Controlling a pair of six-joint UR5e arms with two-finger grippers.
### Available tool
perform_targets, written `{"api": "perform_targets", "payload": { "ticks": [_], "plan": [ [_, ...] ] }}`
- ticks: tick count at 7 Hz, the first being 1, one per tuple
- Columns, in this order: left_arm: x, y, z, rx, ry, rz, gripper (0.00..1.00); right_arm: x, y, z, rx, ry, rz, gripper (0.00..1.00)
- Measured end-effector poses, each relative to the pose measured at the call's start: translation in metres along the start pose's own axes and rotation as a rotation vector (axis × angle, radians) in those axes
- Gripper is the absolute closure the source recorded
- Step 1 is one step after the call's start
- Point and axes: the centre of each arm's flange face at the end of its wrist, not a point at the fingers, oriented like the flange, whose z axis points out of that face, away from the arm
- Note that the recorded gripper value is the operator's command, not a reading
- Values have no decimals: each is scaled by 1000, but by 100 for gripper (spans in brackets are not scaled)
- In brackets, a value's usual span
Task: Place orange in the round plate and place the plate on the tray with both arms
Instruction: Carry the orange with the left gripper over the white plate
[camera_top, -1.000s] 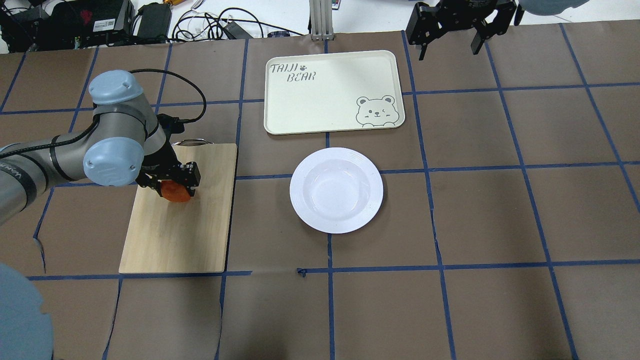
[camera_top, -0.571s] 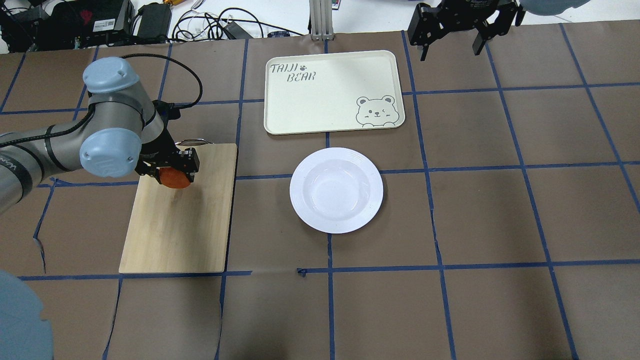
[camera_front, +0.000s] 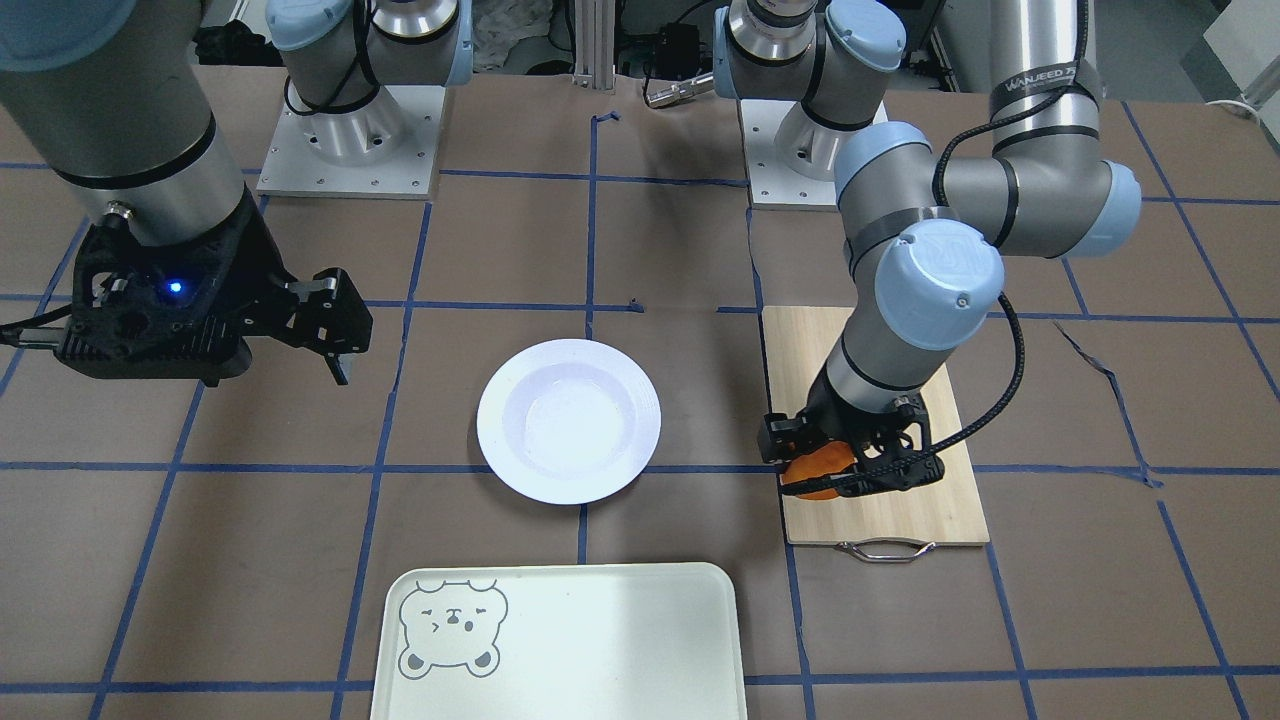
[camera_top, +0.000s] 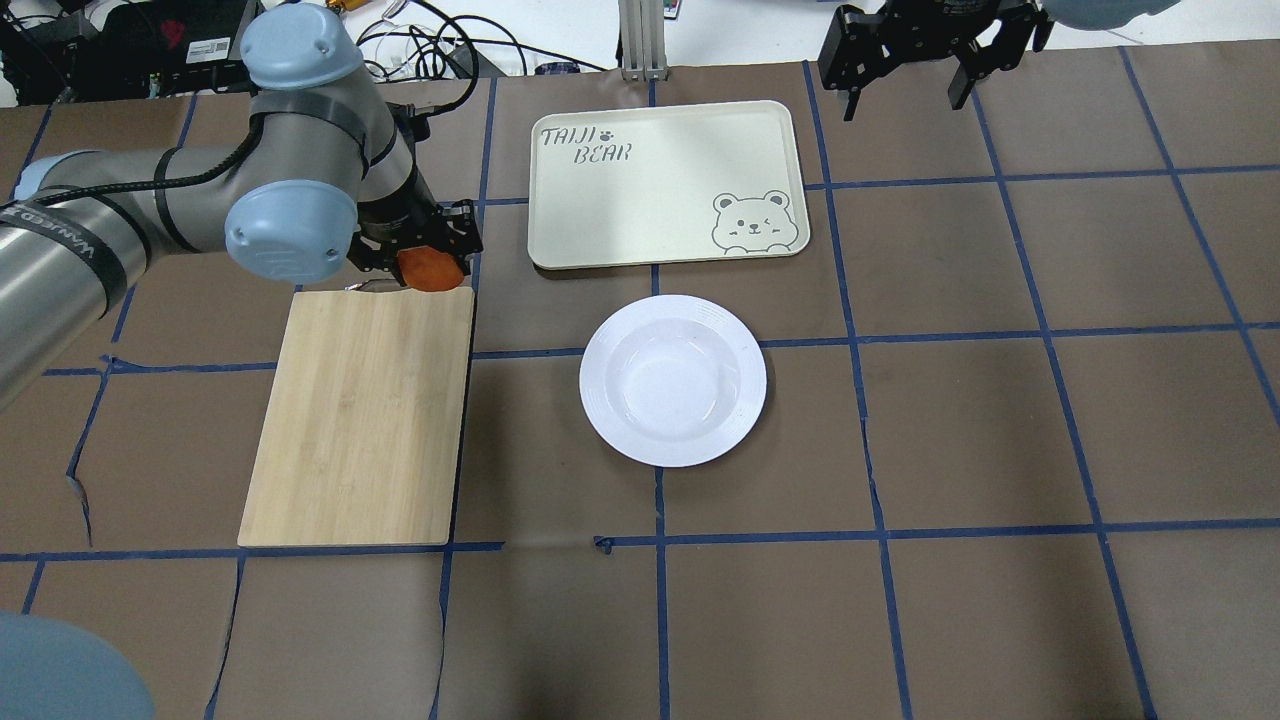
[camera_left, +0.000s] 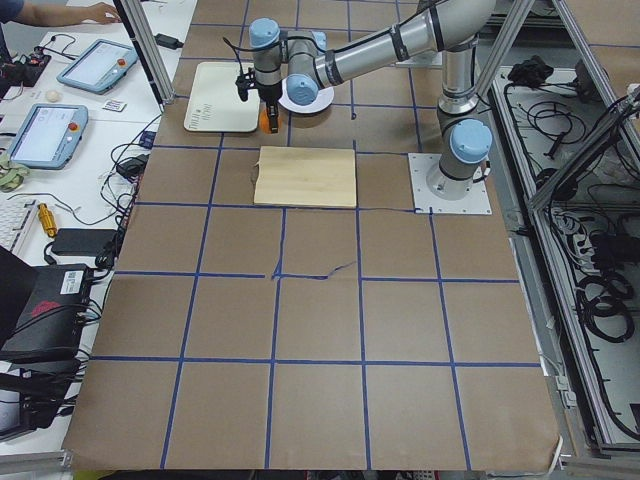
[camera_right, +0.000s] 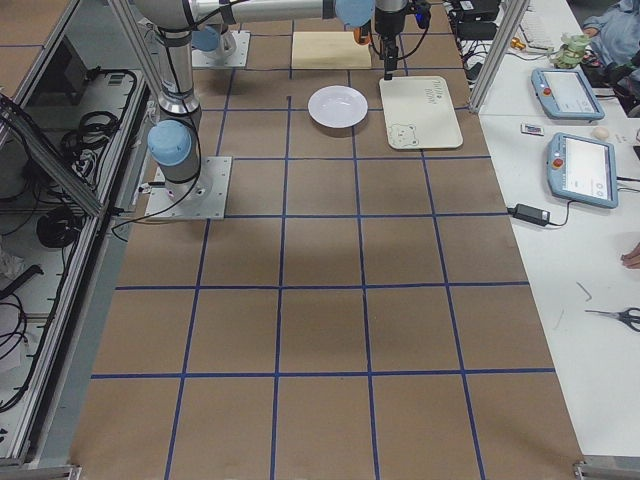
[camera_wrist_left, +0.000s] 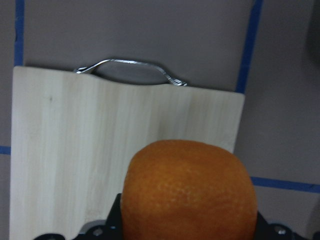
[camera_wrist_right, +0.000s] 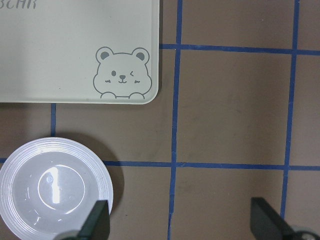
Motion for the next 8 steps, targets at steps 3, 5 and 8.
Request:
{"api": "perform_targets", "payload": {
  "ticks": [3,5,8],
  "plan": [
    [99,39,26,-32,80,-40,100,1,1,2,-10,1,2,0],
    [135,57,45,-33,97,-39,100,2,2,2,-20,0,3,0],
    [174,88,67,-50,101,-15,15,2,5,14,-39,1,4,0]
  ]
}}
